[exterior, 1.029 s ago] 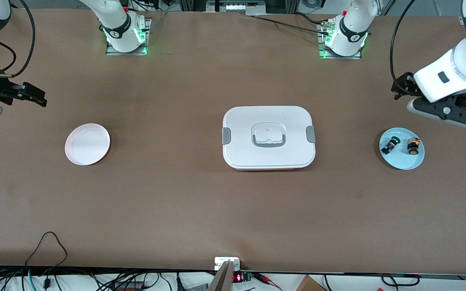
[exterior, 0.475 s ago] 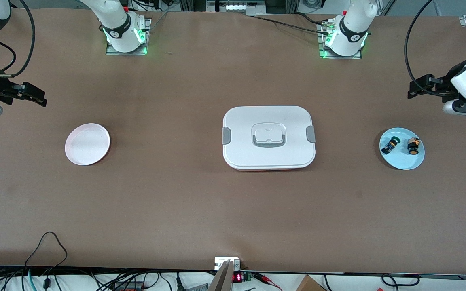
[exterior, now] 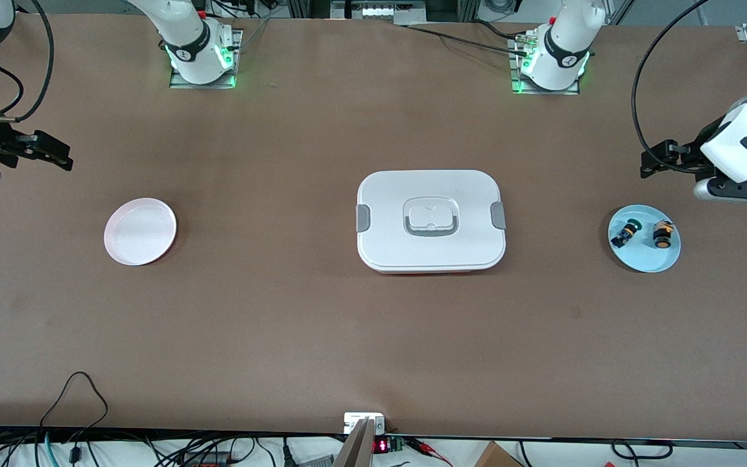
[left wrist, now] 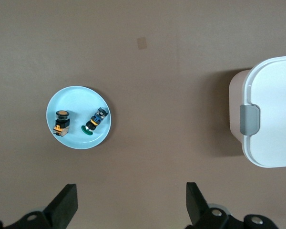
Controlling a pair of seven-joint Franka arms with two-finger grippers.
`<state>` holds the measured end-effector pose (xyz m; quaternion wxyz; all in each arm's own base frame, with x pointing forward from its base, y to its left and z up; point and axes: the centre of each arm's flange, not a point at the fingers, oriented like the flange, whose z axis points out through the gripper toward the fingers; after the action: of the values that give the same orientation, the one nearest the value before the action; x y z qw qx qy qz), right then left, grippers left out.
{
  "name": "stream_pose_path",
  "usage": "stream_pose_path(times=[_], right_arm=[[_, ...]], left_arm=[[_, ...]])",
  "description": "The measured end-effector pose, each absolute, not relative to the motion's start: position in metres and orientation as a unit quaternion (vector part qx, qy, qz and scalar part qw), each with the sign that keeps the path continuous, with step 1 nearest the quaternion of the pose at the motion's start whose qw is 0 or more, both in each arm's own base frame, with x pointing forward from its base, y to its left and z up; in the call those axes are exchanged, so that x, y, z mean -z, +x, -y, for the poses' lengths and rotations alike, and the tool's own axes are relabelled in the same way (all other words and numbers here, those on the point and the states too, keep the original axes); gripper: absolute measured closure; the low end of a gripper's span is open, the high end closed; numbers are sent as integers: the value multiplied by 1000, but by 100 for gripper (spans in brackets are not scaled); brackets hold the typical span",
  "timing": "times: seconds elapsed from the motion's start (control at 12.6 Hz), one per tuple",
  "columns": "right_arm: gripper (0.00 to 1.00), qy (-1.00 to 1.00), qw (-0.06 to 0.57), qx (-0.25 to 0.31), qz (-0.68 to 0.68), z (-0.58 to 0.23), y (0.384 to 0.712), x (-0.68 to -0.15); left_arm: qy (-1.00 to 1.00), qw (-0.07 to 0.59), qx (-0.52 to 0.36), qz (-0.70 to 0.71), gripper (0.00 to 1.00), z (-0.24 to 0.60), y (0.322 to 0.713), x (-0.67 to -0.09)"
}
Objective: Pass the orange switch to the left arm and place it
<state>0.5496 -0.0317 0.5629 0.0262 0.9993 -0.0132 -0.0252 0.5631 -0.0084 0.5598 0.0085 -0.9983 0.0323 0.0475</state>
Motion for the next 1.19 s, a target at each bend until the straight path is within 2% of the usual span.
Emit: stream_pose_path(times=[1.19], right_arm=[[0, 1000, 4, 7, 12, 26, 553, -579]], left_arm=[[-999, 18, -30, -34, 0, 10, 585, -566]])
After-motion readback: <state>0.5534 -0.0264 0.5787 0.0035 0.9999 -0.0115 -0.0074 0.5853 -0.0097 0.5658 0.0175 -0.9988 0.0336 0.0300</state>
